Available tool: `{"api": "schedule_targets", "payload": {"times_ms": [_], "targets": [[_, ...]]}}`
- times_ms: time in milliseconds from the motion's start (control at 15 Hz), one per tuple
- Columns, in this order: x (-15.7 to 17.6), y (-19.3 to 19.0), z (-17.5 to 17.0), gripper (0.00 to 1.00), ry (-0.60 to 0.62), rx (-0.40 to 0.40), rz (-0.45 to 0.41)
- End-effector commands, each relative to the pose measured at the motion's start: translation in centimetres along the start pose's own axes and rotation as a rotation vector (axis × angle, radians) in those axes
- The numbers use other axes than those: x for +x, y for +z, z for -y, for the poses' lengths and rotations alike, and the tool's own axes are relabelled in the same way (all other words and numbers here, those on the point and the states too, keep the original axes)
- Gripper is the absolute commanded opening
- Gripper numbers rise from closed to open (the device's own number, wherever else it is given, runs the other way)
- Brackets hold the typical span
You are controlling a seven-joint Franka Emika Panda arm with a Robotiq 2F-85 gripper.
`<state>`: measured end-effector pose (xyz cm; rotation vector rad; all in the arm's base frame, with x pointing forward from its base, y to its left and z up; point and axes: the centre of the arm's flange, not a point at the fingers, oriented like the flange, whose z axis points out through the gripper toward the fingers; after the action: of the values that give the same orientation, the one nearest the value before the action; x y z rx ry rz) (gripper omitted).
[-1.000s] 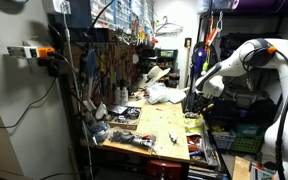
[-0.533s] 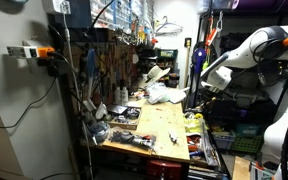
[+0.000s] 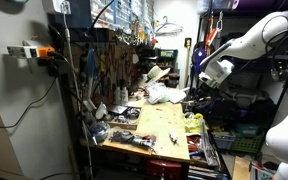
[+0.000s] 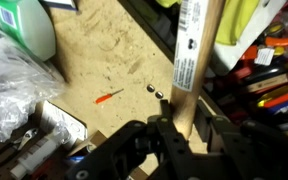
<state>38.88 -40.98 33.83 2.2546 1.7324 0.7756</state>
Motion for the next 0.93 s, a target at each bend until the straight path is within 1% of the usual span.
{"api": "schedule_targets", "payload": {"times_ms": [0, 200, 333, 400, 533, 600, 733, 867], "targets": [[7.2, -0.7, 1.9, 0.07, 0.034, -0.032, -0.025], [12.3, 0.4, 3.1, 0.07, 0.086, -0.028, -0.053], [15.5, 1.1, 3.7, 0.07, 0.183, -0.053, -0.093], [17.1, 1.5, 3.9, 0.07, 0.241, -0.065, -0.094], [19.4, 2.1, 4.5, 0.07, 0.304, -0.092, -0.101], [16.8, 3.1, 3.1, 0.28, 0.240, -0.042, -0.101], [18.7, 3.3, 3.6, 0.28, 0.271, -0.053, -0.105], [18.8, 2.8, 3.5, 0.28, 0.282, -0.066, -0.107]]}}
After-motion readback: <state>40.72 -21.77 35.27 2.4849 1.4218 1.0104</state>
